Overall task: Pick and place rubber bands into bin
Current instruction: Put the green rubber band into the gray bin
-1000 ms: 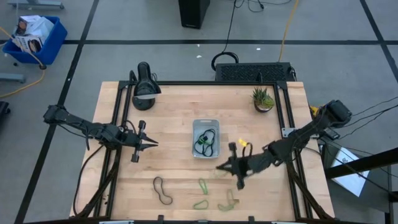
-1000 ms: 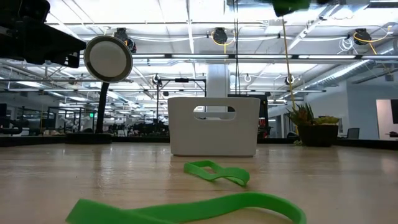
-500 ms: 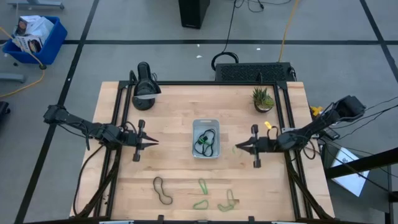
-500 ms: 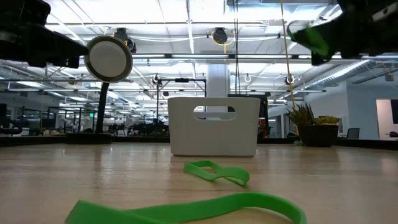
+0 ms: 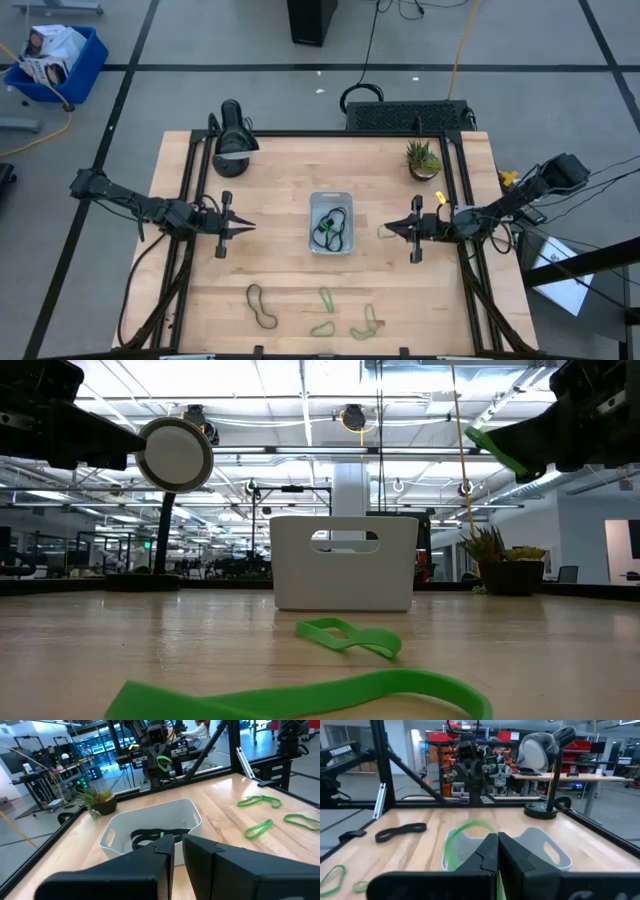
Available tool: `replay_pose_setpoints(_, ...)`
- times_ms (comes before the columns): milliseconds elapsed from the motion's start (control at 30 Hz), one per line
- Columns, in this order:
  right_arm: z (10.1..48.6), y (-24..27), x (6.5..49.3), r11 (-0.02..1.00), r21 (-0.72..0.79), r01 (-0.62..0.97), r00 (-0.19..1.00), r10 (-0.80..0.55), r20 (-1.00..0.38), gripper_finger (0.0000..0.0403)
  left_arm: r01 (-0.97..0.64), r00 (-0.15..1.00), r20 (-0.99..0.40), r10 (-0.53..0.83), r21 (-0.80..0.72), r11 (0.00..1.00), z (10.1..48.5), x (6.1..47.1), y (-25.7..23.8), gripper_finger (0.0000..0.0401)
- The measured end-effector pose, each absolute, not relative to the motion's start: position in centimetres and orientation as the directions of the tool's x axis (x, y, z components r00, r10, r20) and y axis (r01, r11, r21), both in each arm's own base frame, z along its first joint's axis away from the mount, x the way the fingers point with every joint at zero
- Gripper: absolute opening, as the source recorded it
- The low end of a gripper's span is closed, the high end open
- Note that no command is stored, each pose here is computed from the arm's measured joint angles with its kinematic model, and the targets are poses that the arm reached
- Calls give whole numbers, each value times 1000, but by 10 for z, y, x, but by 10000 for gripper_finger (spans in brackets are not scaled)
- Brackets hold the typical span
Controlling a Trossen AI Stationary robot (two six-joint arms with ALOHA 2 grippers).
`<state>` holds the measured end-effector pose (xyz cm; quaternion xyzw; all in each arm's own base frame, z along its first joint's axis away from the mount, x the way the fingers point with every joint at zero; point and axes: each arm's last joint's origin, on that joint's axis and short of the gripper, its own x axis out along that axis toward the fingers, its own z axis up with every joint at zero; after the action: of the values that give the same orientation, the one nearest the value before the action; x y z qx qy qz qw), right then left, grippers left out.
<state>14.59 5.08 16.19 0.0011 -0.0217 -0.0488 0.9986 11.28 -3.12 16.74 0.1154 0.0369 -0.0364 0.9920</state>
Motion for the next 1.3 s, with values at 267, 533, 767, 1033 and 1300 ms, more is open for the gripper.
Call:
replay_pose_setpoints(267,186,58,170,995,-71,69,998,-68,12,0,80,995,-78,-63,225,971,168,113,-31,47)
replay_pose_setpoints(533,225,60,243,978,-172,115,946,-161,-283,0,77,996,-68,-64,222,972,169,113,-31,47)
replay_pose_setpoints(767,226,47,296,988,-156,23,890,-91,-447,0,77,996,-70,-64,218,973,169,113,-31,47)
replay_pose_setpoints(1033,186,35,322,992,-123,6,812,-77,-578,0,77,996,-70,-64,218,973,169,113,-31,47)
replay_pose_setpoints(1300,174,36,326,990,-142,-8,794,-80,-603,60,77,996,-70,-64,218,973,169,113,-31,47)
